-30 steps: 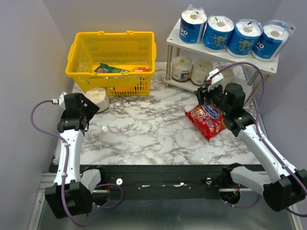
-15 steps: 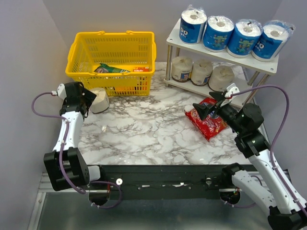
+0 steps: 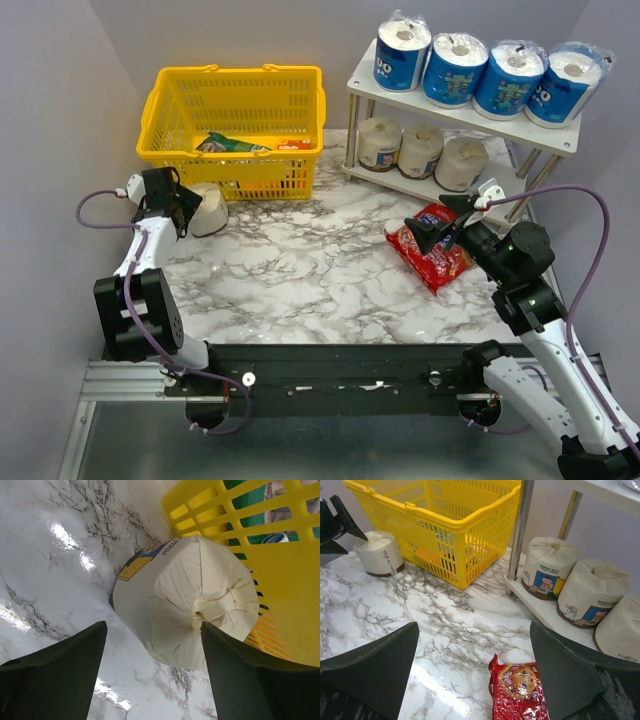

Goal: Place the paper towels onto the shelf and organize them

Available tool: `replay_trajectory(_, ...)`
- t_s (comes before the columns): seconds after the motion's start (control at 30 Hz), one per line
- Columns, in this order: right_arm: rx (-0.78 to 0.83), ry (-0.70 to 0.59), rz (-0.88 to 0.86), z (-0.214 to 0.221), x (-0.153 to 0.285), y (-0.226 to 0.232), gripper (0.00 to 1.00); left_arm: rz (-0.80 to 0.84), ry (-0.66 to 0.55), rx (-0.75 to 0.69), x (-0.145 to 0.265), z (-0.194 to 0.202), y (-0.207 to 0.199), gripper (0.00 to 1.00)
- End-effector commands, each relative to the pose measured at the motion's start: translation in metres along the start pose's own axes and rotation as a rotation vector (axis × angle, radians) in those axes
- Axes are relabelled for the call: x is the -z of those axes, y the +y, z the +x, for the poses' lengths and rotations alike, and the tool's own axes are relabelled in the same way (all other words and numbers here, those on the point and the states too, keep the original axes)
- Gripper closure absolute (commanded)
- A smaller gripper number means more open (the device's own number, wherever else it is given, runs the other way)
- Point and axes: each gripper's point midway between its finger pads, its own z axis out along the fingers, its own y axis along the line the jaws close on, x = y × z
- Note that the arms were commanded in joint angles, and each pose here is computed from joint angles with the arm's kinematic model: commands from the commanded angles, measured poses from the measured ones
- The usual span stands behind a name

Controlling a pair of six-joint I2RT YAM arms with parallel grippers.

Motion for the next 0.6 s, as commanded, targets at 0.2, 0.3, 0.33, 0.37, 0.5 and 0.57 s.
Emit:
replay_trajectory(0.2,-0.013,0.025,0.003,0.007,0.000,0.000,0.00,0.005,-0.006,-0.005,-0.016,0.001,0.002,0.27)
replay_trajectory(0.3,-0.018,0.025,0.006,0.008,0.001,0.000,0.00,0.015,0.015,-0.016,-0.019,0.005,-0.001,0.33)
replay_trajectory(0.33,-0.016,0.023,0.006,0.008,0.000,0.000,0.00,0.012,0.023,-0.026,-0.022,0.007,0.001,0.34)
replay_trajectory(0.37,-0.018,0.026,0.006,0.009,0.000,0.000,0.00,0.015,0.032,-0.029,-0.023,0.009,0.000,0.39)
replay_trajectory(0.5,-0.022,0.038,0.009,0.010,0.001,0.000,0.00,-0.001,0.038,-0.025,-0.024,0.013,0.006,0.48)
replay_trajectory(0.57,-0.020,0.026,0.012,0.006,0.004,0.000,0.00,-0.001,0.035,-0.028,-0.020,0.011,0.006,0.50)
